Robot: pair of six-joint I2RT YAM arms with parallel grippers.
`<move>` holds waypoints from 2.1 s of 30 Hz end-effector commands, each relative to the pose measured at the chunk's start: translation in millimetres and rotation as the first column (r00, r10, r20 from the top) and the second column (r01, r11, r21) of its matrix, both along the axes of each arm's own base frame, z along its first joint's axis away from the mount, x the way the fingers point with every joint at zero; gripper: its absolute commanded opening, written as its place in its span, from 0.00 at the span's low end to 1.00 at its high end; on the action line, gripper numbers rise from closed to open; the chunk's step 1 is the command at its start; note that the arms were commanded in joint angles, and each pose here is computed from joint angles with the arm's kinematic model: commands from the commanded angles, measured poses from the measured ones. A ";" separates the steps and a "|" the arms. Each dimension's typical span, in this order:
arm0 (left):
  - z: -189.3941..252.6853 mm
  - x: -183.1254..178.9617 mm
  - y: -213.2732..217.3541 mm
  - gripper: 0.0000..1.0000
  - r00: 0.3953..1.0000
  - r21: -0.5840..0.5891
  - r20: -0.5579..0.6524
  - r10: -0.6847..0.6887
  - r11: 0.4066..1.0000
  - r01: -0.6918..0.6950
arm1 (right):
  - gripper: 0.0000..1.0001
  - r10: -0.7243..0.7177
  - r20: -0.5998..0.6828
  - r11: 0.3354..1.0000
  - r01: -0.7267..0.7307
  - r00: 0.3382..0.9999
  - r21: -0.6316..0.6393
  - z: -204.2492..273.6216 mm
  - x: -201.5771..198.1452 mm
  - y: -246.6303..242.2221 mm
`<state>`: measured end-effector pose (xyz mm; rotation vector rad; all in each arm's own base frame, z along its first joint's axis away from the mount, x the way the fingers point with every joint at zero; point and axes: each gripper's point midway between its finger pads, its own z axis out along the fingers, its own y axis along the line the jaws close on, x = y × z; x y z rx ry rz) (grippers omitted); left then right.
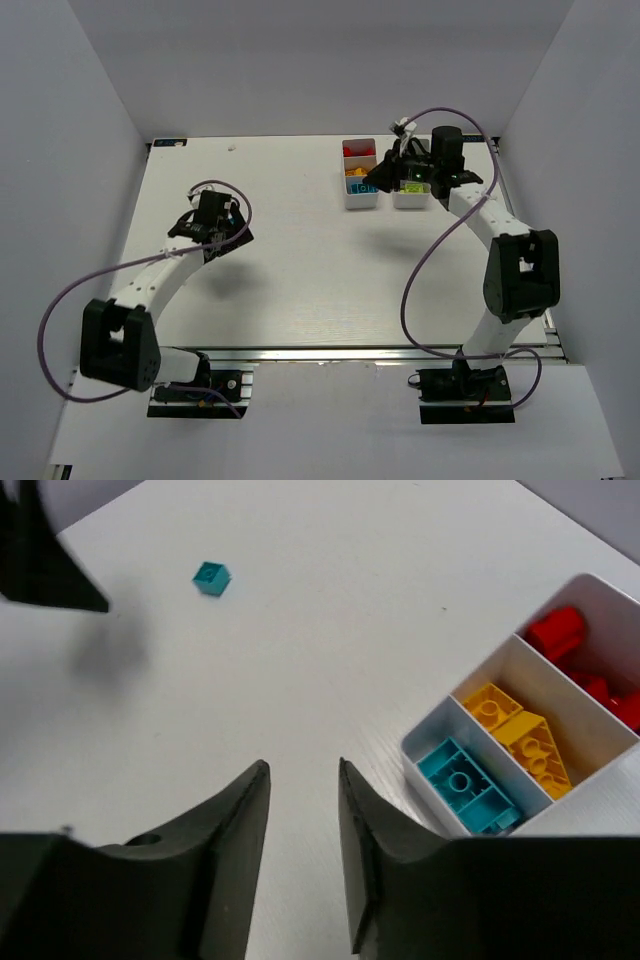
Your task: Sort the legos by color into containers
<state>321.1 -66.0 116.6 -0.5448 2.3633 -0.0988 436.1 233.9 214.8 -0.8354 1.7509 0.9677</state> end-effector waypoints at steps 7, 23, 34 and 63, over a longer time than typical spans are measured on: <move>-24.8 65.3 22.9 0.93 0.989 0.023 -0.088 0.115 0.993 -0.114 | 0.50 0.169 0.168 0.985 -0.170 0.971 -0.012 20.3 -57.4 -0.5; -79.9 135.1 38.4 0.75 0.968 0.105 -0.167 0.185 0.980 -0.169 | 0.52 0.073 0.148 0.996 -0.078 0.986 0.029 30.6 -57.2 -33.1; -54.1 146.0 13.2 0.23 0.991 -0.008 -0.087 0.100 0.995 -0.101 | 0.52 0.031 0.171 0.999 -0.037 0.985 0.028 42.2 -56.7 -49.5; 59.1 208.7 -346.1 0.20 0.804 -0.101 0.444 -0.396 0.869 0.484 | 0.51 -0.133 0.192 0.991 0.135 0.972 0.004 45.0 -65.6 -104.9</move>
